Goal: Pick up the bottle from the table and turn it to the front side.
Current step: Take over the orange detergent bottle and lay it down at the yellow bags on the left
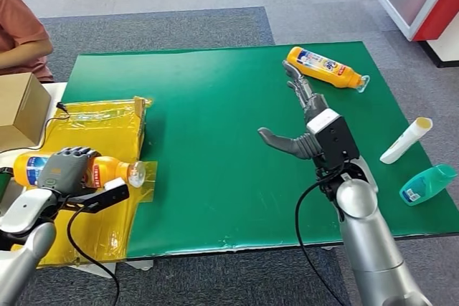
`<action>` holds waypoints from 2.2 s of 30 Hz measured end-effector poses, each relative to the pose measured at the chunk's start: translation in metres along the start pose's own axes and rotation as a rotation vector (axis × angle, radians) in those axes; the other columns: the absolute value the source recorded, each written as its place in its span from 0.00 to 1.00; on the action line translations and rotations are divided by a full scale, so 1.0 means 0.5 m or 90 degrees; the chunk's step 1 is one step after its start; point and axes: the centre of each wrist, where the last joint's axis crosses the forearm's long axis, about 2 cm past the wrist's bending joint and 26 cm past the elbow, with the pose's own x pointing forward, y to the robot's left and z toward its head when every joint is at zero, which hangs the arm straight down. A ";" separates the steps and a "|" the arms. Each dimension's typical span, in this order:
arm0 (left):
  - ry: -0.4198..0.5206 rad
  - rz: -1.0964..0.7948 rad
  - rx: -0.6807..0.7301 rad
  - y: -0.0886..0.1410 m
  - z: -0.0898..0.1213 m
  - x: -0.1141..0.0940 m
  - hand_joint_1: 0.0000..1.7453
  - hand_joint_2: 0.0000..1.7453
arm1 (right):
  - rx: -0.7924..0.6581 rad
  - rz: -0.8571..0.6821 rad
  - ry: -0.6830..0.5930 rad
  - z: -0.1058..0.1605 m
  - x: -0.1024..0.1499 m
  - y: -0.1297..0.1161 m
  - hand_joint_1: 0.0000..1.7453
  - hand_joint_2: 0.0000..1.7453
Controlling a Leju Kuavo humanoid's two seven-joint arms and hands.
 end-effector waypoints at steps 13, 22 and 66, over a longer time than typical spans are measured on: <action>-0.032 0.073 -0.012 -0.023 0.003 0.007 1.00 1.00 | -0.001 -0.004 -0.016 -0.009 0.003 0.005 0.00 1.00; -0.046 0.090 -0.031 -0.047 -0.006 0.047 1.00 1.00 | 0.001 -0.008 -0.019 -0.012 0.003 0.011 0.00 1.00; -0.032 0.118 -0.034 -0.099 0.006 0.101 0.00 1.00 | 0.009 -0.013 -0.006 0.002 -0.003 0.026 0.00 1.00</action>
